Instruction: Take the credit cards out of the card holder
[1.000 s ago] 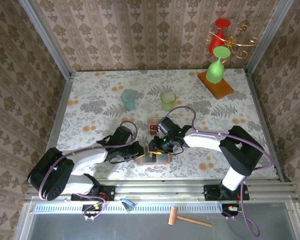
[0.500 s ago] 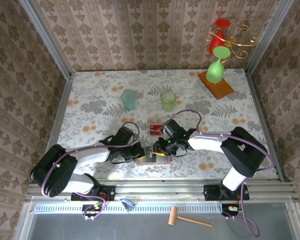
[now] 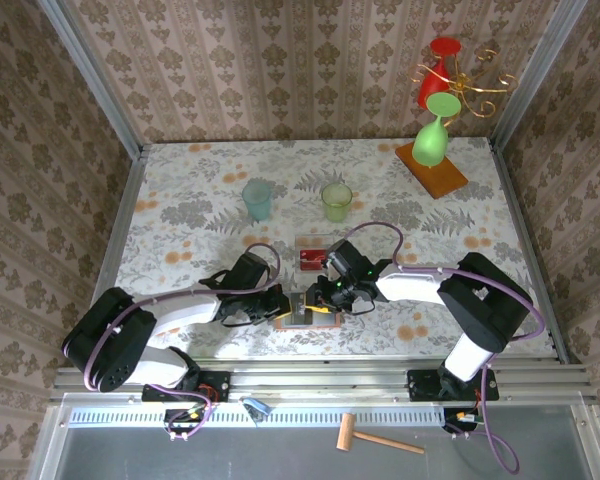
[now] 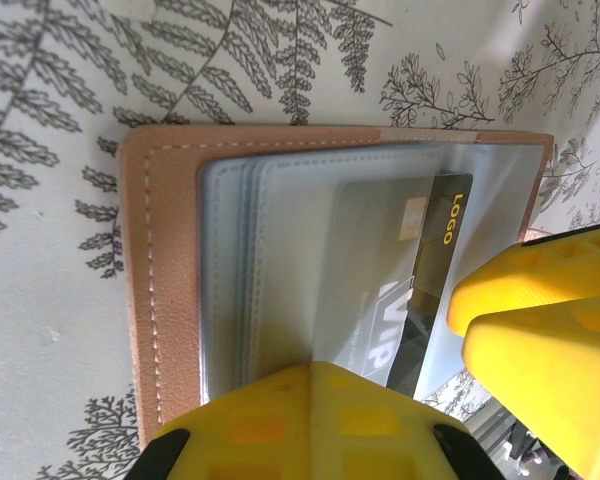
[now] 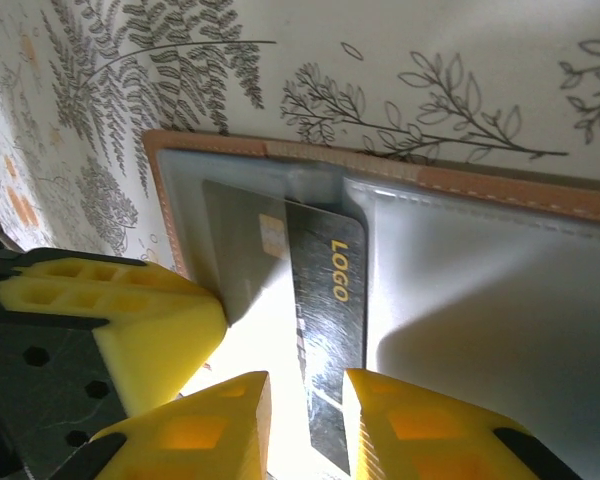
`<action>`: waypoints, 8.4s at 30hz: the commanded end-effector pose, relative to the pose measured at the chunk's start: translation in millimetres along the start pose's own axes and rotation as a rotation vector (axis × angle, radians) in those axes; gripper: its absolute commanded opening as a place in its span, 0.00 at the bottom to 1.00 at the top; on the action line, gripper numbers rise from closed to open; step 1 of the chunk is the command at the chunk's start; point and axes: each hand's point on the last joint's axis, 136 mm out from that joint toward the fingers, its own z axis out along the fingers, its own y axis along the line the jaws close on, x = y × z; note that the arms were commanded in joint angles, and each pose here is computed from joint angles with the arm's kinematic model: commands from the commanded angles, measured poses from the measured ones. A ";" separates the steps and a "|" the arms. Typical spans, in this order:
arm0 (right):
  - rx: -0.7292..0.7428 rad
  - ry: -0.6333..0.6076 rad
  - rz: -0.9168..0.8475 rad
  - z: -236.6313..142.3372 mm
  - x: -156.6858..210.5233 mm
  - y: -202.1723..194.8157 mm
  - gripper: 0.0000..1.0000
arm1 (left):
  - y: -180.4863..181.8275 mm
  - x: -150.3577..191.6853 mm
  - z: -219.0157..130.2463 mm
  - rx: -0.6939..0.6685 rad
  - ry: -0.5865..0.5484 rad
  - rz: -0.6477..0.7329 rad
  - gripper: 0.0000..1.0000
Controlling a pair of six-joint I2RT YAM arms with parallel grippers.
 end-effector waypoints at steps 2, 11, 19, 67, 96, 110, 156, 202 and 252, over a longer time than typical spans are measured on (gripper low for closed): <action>0.019 0.000 0.020 1.7 0.0 -9.2 0.25 | 8.8 3.7 2.9 -0.044 0.018 0.002 0.05; 0.026 0.004 0.027 3.4 0.1 -13.2 0.25 | 11.1 4.4 3.4 -0.052 0.020 -0.005 0.05; 0.027 0.007 0.028 4.3 -0.3 -14.6 0.25 | 10.4 5.0 3.1 -0.052 0.024 -0.005 0.05; -0.044 0.001 0.056 5.4 -1.6 -14.2 0.10 | 12.9 5.8 3.9 -0.058 0.027 -0.012 0.05; 0.082 -0.066 0.002 -36.3 -9.8 -28.8 0.10 | 11.0 5.1 1.5 -0.050 0.016 -0.010 0.06; 0.009 -0.035 0.021 -27.1 -4.0 -8.3 0.17 | 10.0 4.3 1.8 -0.045 0.011 -0.007 0.07; 0.210 -0.002 -0.400 -82.5 -19.3 14.3 0.02 | -16.9 -46.7 -42.7 0.081 -0.159 -0.005 0.11; 0.429 0.448 -1.448 -118.1 -100.8 29.8 0.00 | -18.2 -107.5 -100.9 0.123 -0.407 -0.007 0.24; 0.305 0.635 -1.427 -52.9 -143.6 13.4 0.05 | 11.7 -112.2 -126.6 0.140 -0.524 -0.122 0.25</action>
